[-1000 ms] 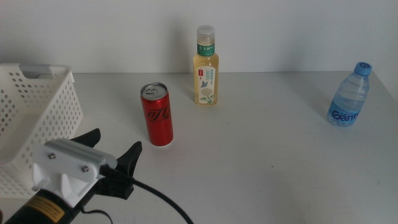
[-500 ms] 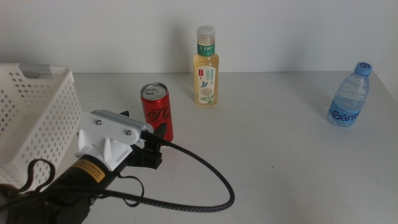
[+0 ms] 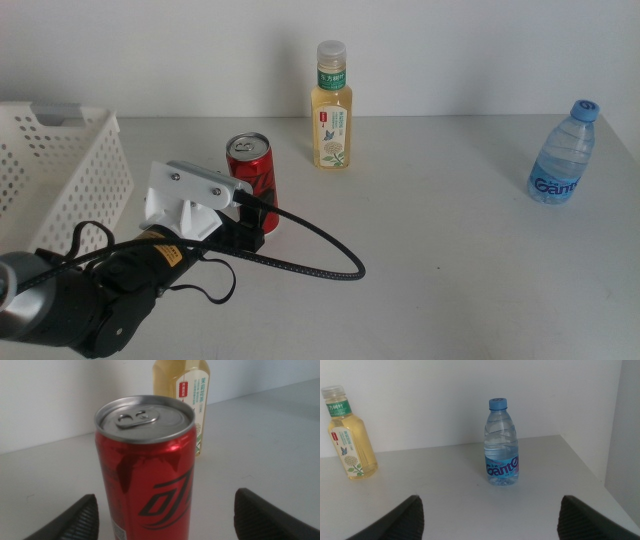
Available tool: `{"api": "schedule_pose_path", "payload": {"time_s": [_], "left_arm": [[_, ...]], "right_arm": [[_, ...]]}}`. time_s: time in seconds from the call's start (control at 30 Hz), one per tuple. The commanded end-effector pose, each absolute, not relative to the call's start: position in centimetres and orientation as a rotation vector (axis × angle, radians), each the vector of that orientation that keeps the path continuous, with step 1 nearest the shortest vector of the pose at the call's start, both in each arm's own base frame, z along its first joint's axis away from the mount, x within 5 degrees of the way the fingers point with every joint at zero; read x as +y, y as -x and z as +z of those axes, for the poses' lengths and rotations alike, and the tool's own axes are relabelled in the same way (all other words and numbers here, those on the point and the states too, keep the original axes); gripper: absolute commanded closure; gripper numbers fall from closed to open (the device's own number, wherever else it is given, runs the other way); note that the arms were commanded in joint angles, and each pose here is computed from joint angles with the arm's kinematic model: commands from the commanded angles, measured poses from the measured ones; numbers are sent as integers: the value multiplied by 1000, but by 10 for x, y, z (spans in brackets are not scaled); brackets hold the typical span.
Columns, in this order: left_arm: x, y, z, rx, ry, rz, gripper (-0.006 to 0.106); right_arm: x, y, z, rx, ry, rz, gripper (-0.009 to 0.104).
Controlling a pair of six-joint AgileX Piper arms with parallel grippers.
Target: Use arms to grab the bottles and put them into the dustbin to the left of the table.
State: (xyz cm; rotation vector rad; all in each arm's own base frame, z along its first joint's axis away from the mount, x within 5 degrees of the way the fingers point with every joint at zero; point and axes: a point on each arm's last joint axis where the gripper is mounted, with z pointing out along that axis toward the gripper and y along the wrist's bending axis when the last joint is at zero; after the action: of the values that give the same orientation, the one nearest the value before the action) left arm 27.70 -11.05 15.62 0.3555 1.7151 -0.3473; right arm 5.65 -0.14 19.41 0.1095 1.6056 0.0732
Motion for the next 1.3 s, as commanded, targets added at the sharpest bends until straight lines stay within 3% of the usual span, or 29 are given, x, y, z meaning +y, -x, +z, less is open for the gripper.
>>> {"api": "schedule_pose_path", "payload": {"time_s": [0.0, 0.83, 1.0, 1.27], "left_arm": [[-113, -287, 175, 1591, -316, -386, 10], [-137, -349, 145, 1583, -317, -397, 12], [-137, -349, 145, 1579, -316, -394, 34], [-136, -349, 150, 1541, -273, -433, 94]], "right_arm": [[-1, -54, 205, 1503, -94, 63, 1], [-1, -54, 205, 1503, -94, 63, 1], [-1, -54, 205, 1503, -94, 63, 1], [-1, -54, 205, 1503, -94, 63, 1]]}}
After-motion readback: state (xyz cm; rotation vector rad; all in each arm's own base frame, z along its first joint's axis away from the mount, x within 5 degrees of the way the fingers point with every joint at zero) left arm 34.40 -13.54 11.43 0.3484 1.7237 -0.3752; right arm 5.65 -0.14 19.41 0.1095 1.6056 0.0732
